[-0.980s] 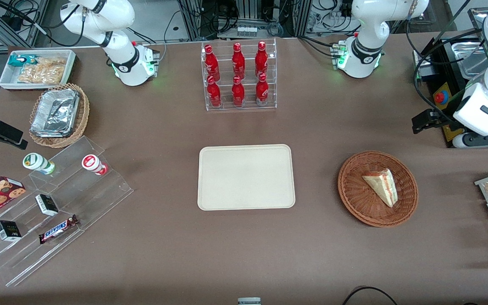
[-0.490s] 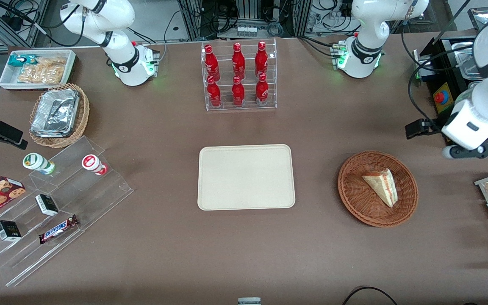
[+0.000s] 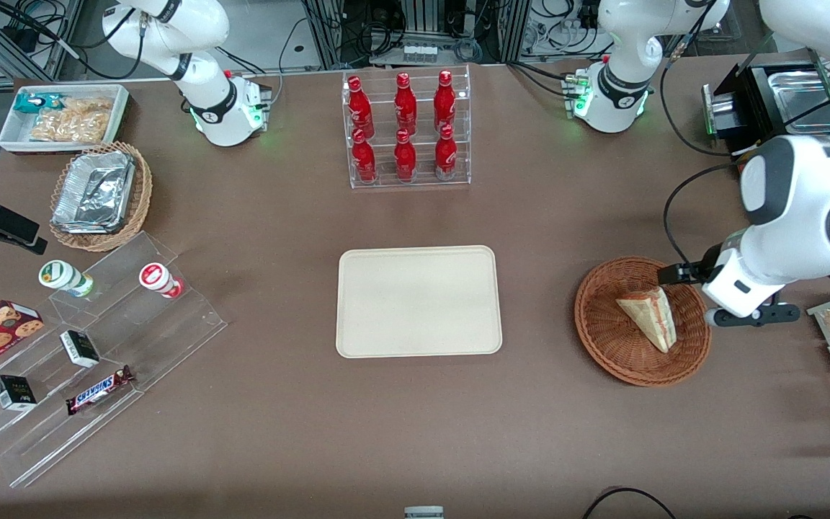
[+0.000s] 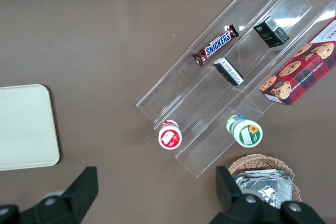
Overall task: Place sandwich from basket to tray
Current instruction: 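Move the left gripper down over the wrapped sandwich in the wicker basket, then close the left gripper on the sandwich's upright edge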
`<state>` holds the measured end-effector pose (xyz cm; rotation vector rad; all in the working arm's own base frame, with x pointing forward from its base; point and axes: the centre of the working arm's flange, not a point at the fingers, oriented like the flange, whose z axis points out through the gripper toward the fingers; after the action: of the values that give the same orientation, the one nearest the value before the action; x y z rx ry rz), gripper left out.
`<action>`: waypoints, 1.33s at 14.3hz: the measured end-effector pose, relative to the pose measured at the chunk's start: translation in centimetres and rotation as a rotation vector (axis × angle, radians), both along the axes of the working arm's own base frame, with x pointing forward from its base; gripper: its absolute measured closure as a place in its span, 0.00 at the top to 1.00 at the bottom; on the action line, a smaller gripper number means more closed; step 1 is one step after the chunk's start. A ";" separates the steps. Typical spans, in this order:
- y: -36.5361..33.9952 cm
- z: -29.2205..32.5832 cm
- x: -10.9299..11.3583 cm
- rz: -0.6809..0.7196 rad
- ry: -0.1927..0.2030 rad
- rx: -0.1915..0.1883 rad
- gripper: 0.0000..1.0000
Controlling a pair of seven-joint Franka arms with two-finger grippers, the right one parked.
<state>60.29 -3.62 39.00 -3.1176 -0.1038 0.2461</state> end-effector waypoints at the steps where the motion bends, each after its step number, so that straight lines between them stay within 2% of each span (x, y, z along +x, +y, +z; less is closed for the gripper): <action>1: 0.3 -1.4 -0.2 0.005 -0.008 0.000 1.00; 3: 1.2 -3.7 -0.6 0.027 -0.013 0.003 1.00; 6: 1.4 -5.9 -1.0 0.133 -0.030 0.016 1.00; 10: 1.3 -9.1 -2.0 0.323 -0.121 0.022 1.00; 13: 1.3 -11.4 -3.0 0.462 -0.163 0.020 1.00; 16: 1.2 -13.0 -3.0 0.544 -0.181 0.017 1.00; 19: 1.2 -14.4 -3.0 0.562 -0.172 0.019 0.97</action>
<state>57.28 -2.39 24.59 -3.0056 -0.9765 -0.0250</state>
